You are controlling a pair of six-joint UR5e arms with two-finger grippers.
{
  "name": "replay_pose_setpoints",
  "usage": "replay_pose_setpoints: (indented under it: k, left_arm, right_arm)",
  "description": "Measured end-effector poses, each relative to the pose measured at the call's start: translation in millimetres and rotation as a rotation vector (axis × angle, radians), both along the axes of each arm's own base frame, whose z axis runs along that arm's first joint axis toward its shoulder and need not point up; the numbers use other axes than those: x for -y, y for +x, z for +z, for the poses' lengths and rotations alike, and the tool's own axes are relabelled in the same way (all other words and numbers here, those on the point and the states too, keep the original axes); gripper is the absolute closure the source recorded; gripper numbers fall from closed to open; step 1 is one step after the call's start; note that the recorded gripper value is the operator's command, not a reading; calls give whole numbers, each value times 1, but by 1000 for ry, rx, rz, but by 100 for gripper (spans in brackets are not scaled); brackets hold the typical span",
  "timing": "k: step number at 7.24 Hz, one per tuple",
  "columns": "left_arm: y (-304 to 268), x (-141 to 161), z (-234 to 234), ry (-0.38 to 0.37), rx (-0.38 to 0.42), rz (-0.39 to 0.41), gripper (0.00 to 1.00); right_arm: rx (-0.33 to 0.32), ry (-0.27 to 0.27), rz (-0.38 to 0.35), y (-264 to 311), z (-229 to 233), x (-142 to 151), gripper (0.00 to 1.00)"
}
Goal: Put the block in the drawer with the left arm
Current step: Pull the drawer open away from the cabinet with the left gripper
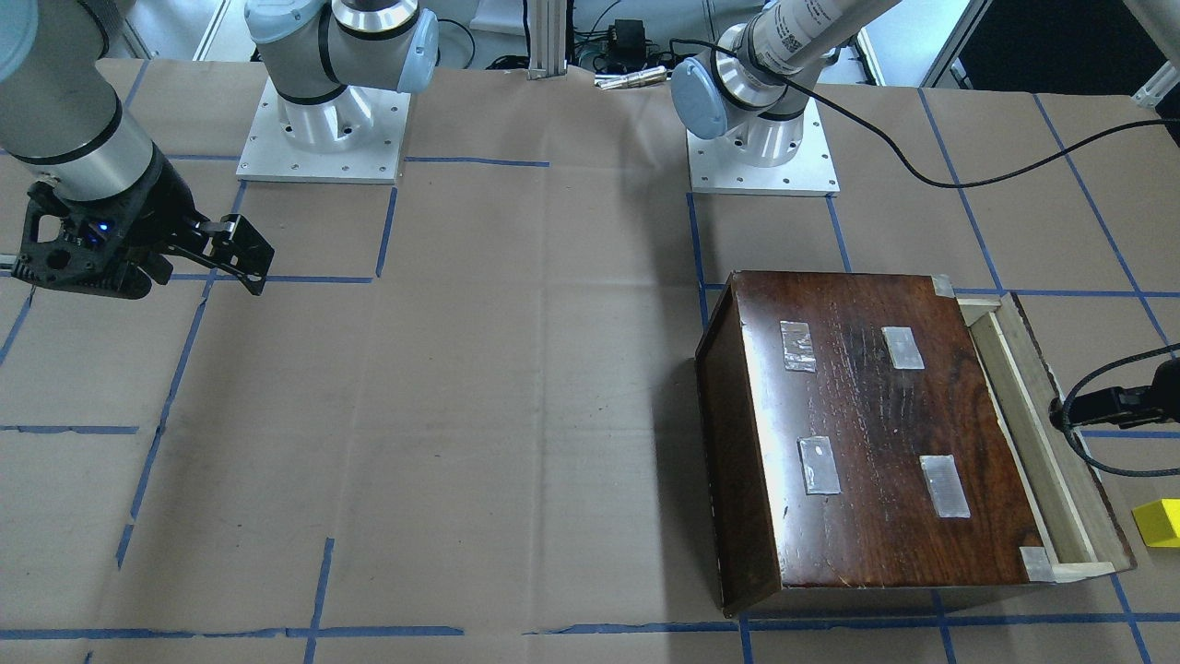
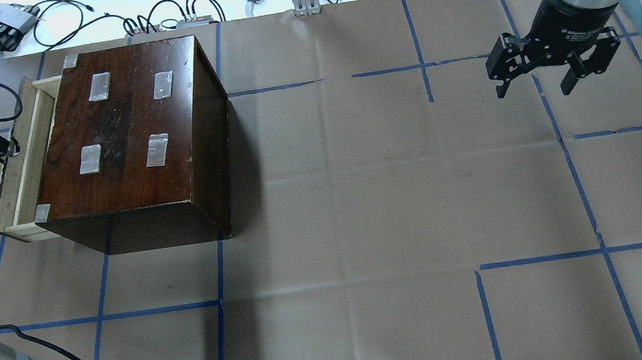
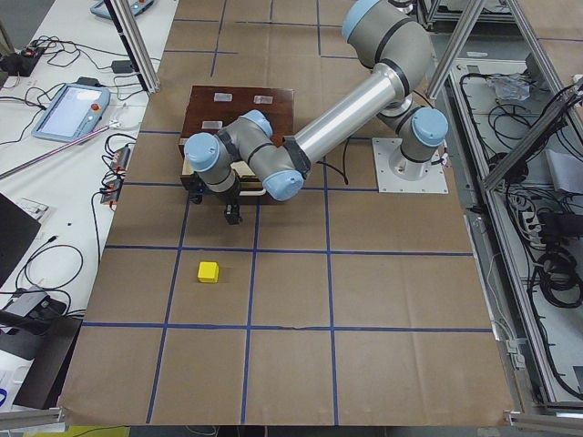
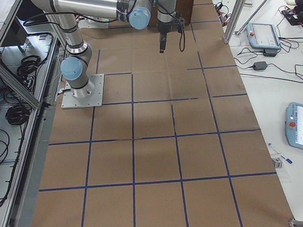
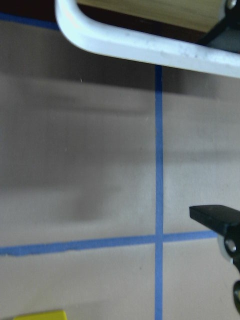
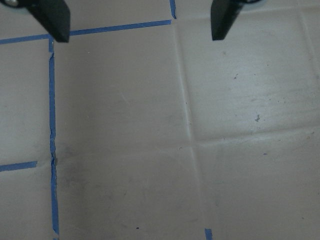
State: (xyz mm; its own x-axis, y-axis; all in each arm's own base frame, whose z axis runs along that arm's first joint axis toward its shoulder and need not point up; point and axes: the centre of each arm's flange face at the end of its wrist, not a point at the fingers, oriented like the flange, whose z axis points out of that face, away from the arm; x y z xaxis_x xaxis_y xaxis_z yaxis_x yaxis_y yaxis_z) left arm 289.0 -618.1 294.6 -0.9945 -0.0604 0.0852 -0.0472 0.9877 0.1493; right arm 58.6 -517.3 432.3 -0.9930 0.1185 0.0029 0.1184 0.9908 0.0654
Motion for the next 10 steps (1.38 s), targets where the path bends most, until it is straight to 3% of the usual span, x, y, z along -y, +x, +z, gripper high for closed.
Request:
replay_pose_setpoints:
  k: [10]
  left_arm:
    - [52, -9, 2, 4, 45, -8, 1]
  right_arm:
    - [0, -1, 1, 0, 0, 0, 0]
